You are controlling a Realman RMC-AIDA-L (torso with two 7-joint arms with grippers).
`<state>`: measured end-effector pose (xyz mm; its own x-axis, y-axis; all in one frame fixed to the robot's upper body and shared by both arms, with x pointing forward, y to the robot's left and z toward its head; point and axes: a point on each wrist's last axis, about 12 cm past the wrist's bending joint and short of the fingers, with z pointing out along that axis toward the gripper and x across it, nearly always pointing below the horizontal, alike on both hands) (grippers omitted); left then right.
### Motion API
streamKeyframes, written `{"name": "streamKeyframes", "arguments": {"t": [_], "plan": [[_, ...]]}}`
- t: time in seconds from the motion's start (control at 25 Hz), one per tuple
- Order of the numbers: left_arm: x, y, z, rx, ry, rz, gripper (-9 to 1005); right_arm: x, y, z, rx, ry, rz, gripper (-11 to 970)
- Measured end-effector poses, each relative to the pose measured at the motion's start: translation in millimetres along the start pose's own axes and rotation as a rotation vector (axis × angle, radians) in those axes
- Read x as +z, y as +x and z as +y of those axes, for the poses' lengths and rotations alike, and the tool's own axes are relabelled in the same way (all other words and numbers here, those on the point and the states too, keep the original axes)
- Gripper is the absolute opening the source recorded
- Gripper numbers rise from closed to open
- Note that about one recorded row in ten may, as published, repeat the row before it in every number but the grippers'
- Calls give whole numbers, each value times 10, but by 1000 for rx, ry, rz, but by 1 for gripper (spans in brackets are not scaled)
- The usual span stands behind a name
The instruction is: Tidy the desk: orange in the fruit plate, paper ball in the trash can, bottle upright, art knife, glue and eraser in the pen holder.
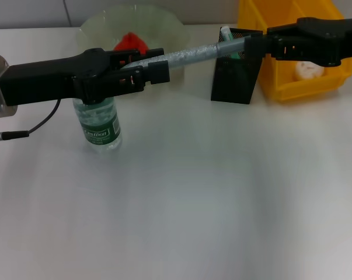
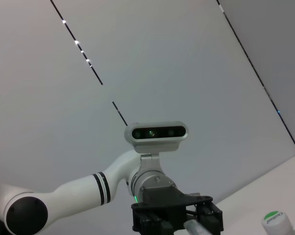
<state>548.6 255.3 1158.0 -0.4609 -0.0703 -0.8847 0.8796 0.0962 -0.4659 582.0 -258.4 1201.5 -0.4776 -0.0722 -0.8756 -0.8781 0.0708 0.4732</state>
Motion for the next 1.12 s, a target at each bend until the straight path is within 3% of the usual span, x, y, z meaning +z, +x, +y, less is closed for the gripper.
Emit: {"name": "streamKeyframes", "arguments": {"t": [0.52,1.0,1.12], "plan": [[26,-20,19,-3,-5,7,476,11,-7,-15,-2,8,1,290],[20,-35,50,-19,-33,-12,207,17,16,-16,6,8,5,301],[26,-34,52,-20,-33,-12,201,1,24,-4,4,5,-2,304]]}}
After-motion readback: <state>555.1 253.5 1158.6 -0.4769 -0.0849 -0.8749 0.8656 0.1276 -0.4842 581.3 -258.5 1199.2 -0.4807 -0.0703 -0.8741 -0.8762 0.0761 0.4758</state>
